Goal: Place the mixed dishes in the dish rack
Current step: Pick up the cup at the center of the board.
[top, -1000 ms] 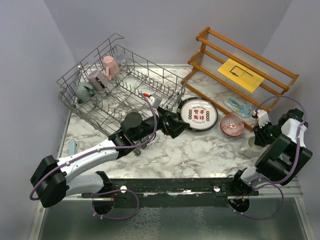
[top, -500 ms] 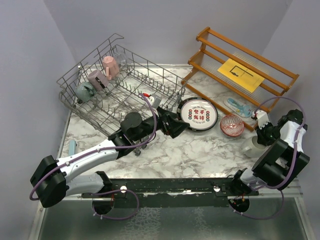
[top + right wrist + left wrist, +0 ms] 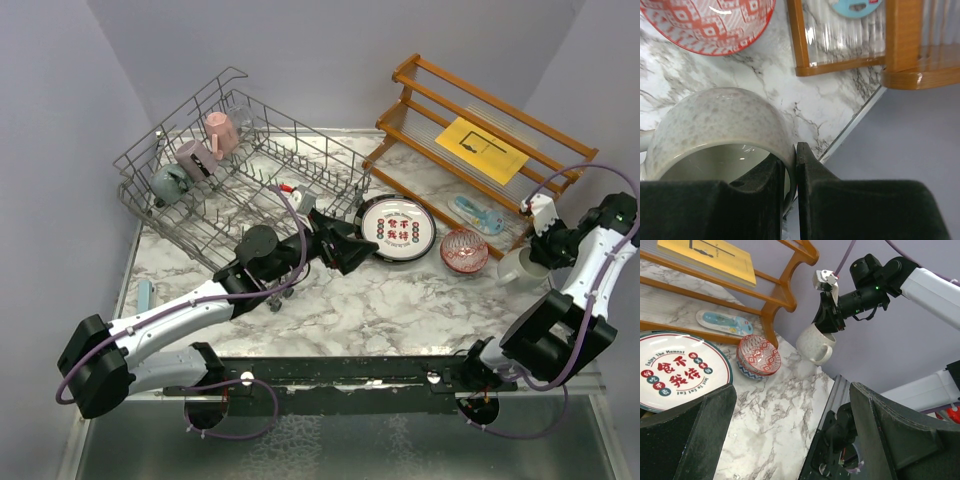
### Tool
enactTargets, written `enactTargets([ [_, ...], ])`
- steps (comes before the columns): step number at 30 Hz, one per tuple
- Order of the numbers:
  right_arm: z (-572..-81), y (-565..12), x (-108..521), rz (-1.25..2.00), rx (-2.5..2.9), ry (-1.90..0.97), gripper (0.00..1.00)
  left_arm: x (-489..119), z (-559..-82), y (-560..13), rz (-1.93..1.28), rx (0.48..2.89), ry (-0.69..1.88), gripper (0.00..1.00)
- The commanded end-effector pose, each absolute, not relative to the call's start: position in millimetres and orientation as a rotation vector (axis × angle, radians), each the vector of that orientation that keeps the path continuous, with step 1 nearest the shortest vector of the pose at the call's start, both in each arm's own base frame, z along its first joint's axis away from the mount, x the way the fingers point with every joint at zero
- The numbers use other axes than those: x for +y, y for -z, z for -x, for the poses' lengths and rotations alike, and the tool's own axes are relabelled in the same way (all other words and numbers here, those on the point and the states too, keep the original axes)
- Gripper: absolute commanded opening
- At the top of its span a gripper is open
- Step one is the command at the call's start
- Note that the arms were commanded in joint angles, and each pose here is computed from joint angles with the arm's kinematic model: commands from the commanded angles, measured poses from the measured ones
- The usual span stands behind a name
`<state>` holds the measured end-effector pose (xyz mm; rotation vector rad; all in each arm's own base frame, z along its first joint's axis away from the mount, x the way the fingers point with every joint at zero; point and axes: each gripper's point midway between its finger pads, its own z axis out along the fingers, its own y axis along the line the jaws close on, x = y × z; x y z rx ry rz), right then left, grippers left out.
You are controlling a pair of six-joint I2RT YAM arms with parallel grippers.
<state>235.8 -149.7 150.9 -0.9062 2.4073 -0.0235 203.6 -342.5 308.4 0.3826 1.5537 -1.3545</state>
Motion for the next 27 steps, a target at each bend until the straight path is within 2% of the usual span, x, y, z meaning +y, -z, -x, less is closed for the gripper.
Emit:
enactTargets([
  [1,-245,-193,-123,0.894,2.265,-0.075,0.01,-338,-199,-334,-0.364,1.462,1.424,0.99],
  [11,-274,-251,-78,0.832,1.992,-0.301,0.01,-343,-194,-346,-0.317,1.405,1.617,0.99],
  [27,-320,-316,39,0.837,1.585,-0.746,0.01,-355,-200,-362,-0.147,1.405,1.844,0.96],
])
